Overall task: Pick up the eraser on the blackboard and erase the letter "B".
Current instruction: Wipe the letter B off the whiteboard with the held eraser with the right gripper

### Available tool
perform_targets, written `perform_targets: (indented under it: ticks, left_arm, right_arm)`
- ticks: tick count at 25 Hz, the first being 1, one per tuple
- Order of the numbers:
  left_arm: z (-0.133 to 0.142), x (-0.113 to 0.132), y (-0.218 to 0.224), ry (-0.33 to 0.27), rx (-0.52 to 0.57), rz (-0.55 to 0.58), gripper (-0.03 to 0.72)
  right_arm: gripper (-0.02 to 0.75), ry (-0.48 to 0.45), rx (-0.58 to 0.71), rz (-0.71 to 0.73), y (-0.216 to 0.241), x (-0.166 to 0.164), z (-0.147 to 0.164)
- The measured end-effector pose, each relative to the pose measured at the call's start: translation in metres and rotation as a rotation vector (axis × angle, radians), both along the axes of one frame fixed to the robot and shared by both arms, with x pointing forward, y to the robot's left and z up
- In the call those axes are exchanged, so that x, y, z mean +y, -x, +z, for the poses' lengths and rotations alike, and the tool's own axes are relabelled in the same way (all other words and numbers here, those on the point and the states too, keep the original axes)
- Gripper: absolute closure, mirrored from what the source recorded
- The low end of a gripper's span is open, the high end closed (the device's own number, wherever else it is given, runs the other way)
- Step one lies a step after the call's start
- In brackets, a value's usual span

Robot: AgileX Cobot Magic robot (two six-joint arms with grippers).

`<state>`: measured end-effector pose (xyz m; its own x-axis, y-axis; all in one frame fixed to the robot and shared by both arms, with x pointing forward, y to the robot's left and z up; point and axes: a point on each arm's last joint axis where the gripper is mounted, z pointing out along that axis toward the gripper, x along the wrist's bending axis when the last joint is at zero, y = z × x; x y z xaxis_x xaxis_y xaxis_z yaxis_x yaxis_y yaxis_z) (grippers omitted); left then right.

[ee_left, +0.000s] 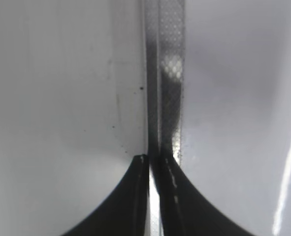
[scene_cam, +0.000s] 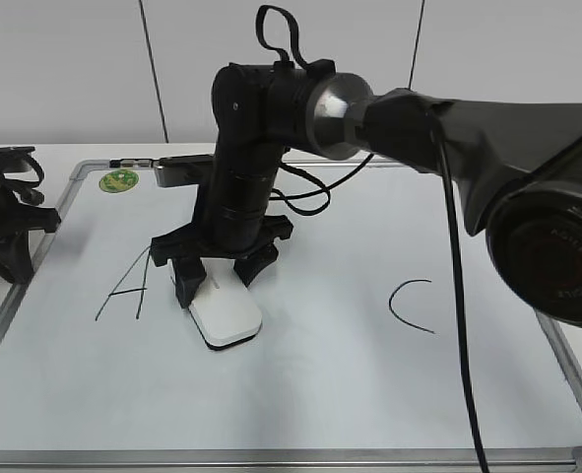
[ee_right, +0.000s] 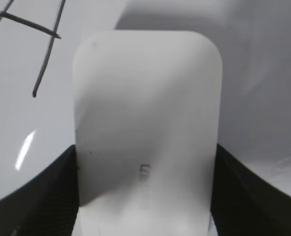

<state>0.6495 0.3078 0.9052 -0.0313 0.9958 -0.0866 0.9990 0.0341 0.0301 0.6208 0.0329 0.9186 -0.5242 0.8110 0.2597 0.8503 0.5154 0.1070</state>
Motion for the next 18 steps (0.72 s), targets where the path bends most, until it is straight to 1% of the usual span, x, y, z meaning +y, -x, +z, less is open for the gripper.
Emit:
perform_targets:
  ticks: [7, 12, 14, 18]
  left_arm:
    - [0.0, 0.0, 0.0, -0.003, 0.0, -0.002, 0.662]
    - [0.0, 0.0, 0.0, -0.005, 0.0, -0.003, 0.662]
    - [0.0, 0.0, 0.0, -0.005, 0.0, -0.003, 0.662]
    - [0.0, 0.0, 0.0, -0.005, 0.0, -0.003, 0.662]
  right_arm:
    - [0.215, -0.013, 0.015, -0.042, -0.007, -0.008, 0.0]
    - [0.215, -0.044, 0.04, -0.086, -0.013, -0.015, 0.002]
    - [0.215, -0.05, 0.045, -0.104, -0.017, -0.02, 0.003]
    - [0.215, -0.033, 0.03, -0.14, -0.029, -0.037, 0.004]
